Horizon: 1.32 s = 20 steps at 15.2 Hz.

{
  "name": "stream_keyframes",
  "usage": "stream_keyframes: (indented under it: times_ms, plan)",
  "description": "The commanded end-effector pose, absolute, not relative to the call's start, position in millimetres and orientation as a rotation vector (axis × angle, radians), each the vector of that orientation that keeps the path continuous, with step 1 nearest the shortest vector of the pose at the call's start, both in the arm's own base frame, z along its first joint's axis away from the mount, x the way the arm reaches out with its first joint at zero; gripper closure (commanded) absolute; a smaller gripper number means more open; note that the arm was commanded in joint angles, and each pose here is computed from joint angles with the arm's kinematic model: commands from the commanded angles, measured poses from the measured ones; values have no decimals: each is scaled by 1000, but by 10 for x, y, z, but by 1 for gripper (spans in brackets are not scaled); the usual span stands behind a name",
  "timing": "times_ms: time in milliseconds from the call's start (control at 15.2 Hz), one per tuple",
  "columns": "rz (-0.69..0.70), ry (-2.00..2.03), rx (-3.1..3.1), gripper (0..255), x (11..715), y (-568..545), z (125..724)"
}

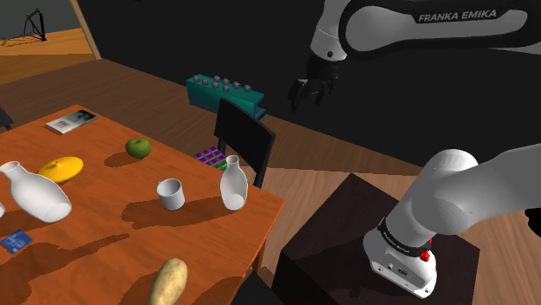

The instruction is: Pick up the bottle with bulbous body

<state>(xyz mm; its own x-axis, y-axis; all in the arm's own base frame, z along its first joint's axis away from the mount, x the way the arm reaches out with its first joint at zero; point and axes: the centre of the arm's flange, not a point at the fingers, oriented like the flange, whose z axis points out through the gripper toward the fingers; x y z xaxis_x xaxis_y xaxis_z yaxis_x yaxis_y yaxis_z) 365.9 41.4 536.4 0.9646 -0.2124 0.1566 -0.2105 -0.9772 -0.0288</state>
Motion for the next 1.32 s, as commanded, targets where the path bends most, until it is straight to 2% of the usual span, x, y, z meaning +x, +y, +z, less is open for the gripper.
stream_keyframes:
  times_ms: [0,1254]
  plan:
    - [-250,338,-3101,0,3787,564,5179]
    - [-232,368,-3103,0,4944,2022,3482]
